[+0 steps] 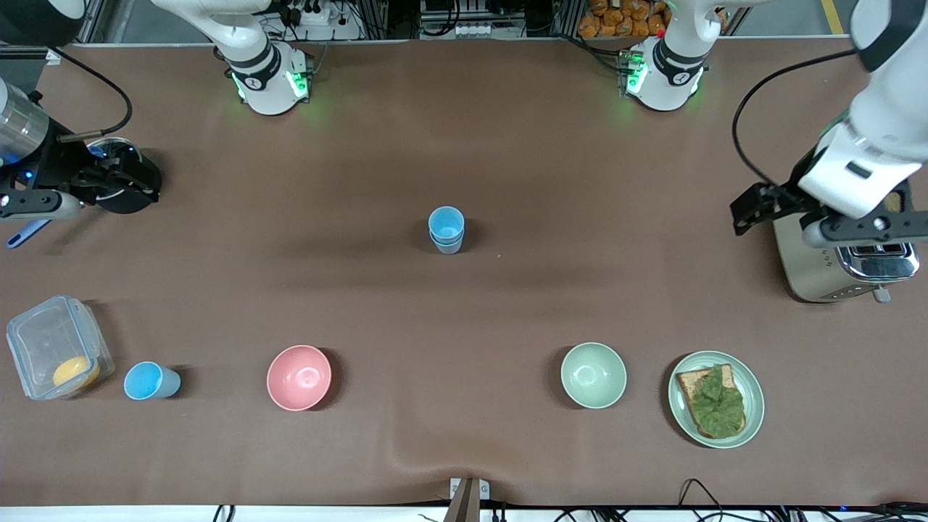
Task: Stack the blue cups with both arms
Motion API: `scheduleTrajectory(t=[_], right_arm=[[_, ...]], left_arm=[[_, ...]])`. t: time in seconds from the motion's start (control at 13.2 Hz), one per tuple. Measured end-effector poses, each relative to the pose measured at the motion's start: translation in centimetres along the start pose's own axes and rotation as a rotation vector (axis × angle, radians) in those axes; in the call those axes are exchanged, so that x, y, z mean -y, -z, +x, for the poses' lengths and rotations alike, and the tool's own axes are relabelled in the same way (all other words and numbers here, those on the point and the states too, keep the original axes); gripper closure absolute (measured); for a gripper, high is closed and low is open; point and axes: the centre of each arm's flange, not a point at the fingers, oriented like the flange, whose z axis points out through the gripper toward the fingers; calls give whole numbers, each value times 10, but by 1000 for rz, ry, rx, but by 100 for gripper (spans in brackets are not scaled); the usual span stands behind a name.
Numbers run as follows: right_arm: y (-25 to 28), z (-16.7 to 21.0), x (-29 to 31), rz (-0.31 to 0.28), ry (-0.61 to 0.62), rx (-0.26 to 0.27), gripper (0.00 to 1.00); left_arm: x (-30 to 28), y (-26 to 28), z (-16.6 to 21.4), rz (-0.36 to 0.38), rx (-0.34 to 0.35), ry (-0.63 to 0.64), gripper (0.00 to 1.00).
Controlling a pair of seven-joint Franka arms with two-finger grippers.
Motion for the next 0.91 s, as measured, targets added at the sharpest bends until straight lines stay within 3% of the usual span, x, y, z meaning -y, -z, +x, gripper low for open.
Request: scheduleTrajectory(t=[0.91], right_arm=[[6, -2, 0, 0, -1, 7, 0]], left_arm=[[23, 10, -12, 7, 15, 38, 0]])
